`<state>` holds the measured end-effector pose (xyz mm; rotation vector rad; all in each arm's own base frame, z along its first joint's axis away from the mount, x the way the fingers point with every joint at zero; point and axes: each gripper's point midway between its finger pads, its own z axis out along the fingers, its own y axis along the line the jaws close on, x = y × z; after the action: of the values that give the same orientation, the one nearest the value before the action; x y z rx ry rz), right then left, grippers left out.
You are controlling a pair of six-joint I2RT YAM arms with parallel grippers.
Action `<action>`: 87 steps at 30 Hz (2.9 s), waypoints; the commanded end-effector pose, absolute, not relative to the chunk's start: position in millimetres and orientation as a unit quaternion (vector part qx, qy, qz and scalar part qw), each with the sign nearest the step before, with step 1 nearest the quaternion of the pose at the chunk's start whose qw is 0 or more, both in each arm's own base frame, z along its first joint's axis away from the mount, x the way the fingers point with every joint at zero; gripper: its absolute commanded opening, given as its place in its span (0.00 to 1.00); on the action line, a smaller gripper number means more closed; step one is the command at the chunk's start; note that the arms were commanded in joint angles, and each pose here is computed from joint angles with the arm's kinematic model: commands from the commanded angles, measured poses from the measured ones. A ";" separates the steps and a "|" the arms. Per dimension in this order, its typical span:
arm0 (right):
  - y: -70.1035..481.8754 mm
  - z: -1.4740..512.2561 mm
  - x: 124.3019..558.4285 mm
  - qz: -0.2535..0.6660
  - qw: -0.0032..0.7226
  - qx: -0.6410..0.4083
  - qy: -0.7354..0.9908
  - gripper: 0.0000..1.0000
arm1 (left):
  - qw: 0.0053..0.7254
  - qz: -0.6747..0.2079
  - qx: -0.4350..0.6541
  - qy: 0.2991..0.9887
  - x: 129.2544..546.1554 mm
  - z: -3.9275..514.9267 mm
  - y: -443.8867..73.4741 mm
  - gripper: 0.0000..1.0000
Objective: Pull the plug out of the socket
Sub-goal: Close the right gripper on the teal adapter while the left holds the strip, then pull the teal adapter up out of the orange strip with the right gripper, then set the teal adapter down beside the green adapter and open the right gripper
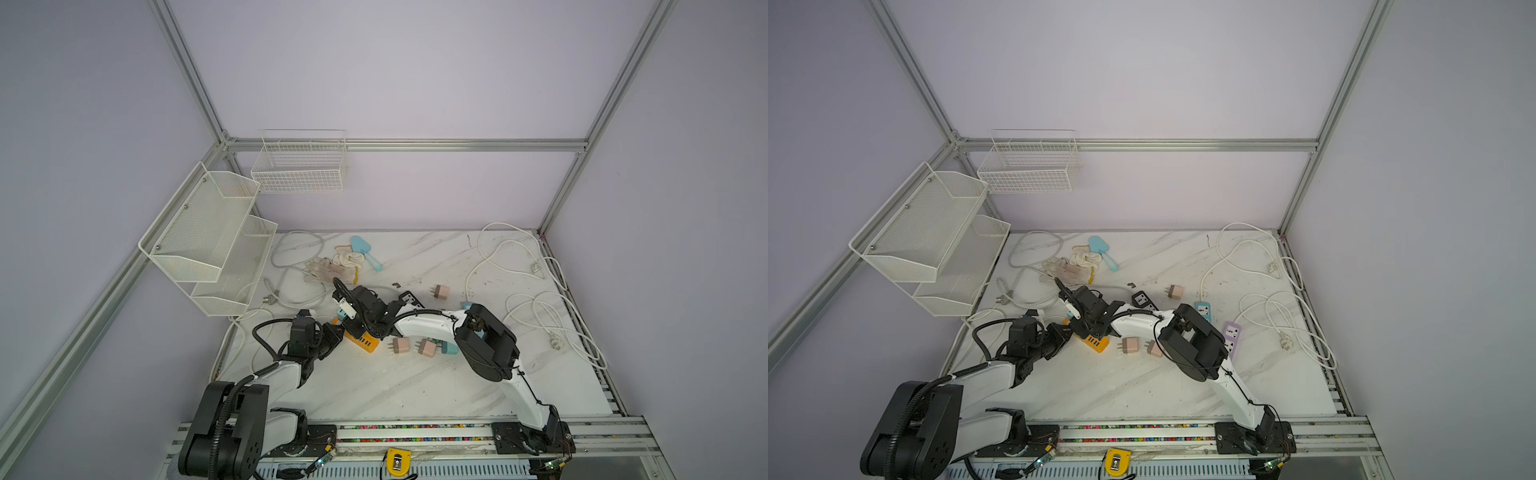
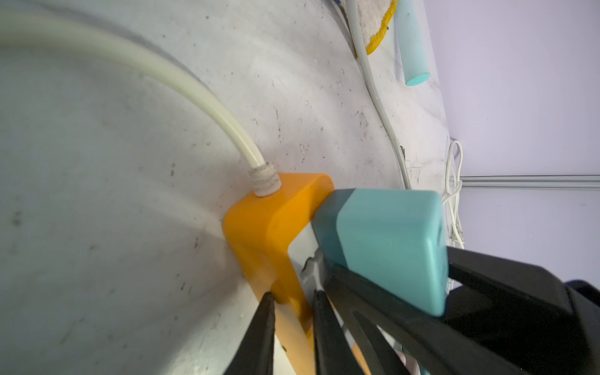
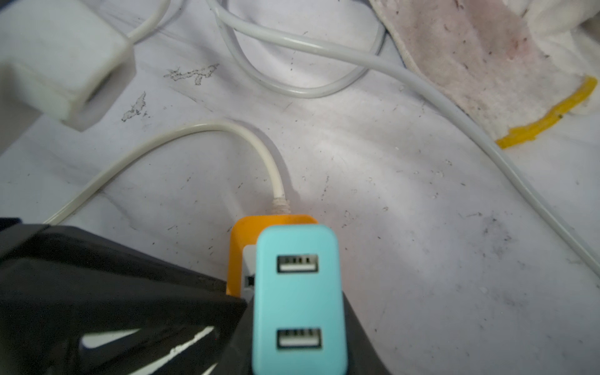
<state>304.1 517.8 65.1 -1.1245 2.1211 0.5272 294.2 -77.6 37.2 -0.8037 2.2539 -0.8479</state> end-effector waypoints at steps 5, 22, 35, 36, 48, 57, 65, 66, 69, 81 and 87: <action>512.9 90.7 319.1 0.214 0.352 -0.410 0.814 0.06 | 0.207 -0.256 -0.335 0.883 248.7 -13.8 -69.0 0.20; 509.8 105.4 321.0 0.210 0.366 -0.406 0.810 0.01 | 0.203 -0.253 -0.342 0.882 248.2 -15.8 -68.0 0.20; 506.9 110.8 315.8 0.212 0.373 -0.403 0.808 0.00 | 0.205 -0.252 -0.347 0.880 248.5 -14.9 -67.0 0.19; 503.9 114.5 319.9 0.218 0.374 -0.398 0.809 0.00 | 0.205 -0.251 -0.347 0.880 248.3 -15.3 -66.8 0.19; 480.4 158.6 326.5 0.248 0.403 -0.356 0.806 0.00 | 0.203 -0.275 -0.336 0.878 255.8 -5.9 -75.4 0.19; 448.5 168.2 314.9 0.305 0.370 -0.290 0.828 0.00 | 0.247 -0.341 -0.293 0.858 288.0 52.6 -96.8 0.25; 405.5 165.6 311.8 0.336 0.339 -0.195 0.857 0.00 | 0.295 -0.337 -0.266 0.853 290.7 99.8 -102.5 0.30; 403.2 165.5 307.8 0.343 0.336 -0.191 0.856 0.00 | 0.298 -0.335 -0.265 0.853 288.8 101.6 -103.2 0.30; 394.4 156.2 298.5 0.350 0.324 -0.177 0.861 0.00 | 0.304 -0.335 -0.260 0.853 282.3 104.8 -106.7 0.31; 382.1 108.4 281.1 0.365 0.279 -0.136 0.878 0.00 | 0.316 -0.337 -0.252 0.850 263.0 109.0 -119.0 0.37; 381.9 88.6 284.1 0.357 0.275 -0.126 0.884 0.00 | 0.315 -0.336 -0.246 0.853 256.3 107.0 -125.6 0.39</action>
<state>280.6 375.8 90.6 -0.3697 2.3967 0.9309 252.2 -124.4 94.7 -0.6441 2.2882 -0.8816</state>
